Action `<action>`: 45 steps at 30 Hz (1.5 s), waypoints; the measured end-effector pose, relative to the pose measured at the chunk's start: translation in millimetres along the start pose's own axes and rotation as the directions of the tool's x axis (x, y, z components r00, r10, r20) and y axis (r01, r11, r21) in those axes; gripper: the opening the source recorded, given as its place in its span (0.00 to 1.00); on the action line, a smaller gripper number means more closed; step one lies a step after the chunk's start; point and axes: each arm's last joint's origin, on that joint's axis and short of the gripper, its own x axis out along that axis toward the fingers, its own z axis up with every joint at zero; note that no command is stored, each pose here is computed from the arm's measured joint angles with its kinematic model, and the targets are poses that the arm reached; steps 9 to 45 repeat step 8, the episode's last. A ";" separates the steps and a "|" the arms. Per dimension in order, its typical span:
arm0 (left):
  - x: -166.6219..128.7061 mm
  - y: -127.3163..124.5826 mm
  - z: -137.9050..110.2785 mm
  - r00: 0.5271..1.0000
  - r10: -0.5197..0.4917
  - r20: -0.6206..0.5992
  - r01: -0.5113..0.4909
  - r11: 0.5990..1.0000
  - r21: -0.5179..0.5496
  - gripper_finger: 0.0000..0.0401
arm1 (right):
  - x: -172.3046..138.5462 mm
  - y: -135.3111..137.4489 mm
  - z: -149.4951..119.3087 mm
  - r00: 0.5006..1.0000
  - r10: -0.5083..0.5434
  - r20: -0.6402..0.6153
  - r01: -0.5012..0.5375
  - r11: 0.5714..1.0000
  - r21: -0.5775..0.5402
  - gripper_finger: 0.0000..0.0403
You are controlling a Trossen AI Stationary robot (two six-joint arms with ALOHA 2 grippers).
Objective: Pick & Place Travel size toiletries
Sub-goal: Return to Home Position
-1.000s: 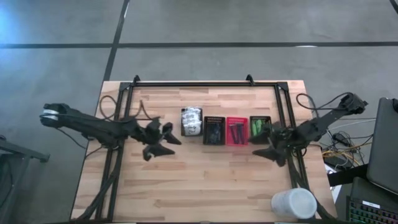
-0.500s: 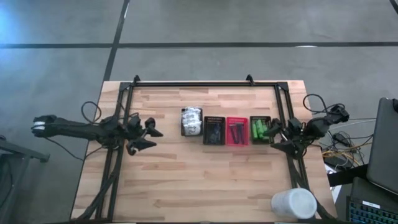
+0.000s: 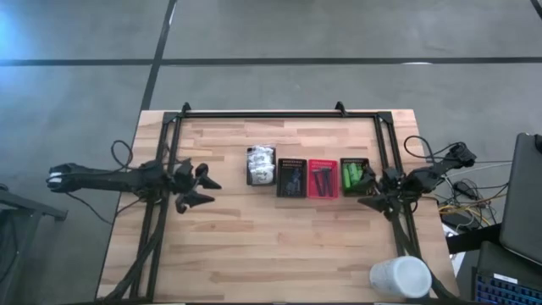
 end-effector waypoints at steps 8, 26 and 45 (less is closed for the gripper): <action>-0.3 3.0 -5.7 0.998 0.029 -0.058 -0.030 0.999 -0.016 0.65 | 0.3 0.3 0.2 1.000 0.002 0.002 -0.002 0.999 0.048 0.60; -0.3 3.0 -5.7 0.998 0.029 -0.058 -0.030 0.999 -0.016 0.65 | 0.3 0.3 0.2 1.000 0.002 0.002 -0.002 0.999 0.048 0.60; -0.3 3.0 -5.7 0.998 0.029 -0.058 -0.030 0.999 -0.016 0.65 | 0.3 0.3 0.2 1.000 0.002 0.002 -0.002 0.999 0.048 0.60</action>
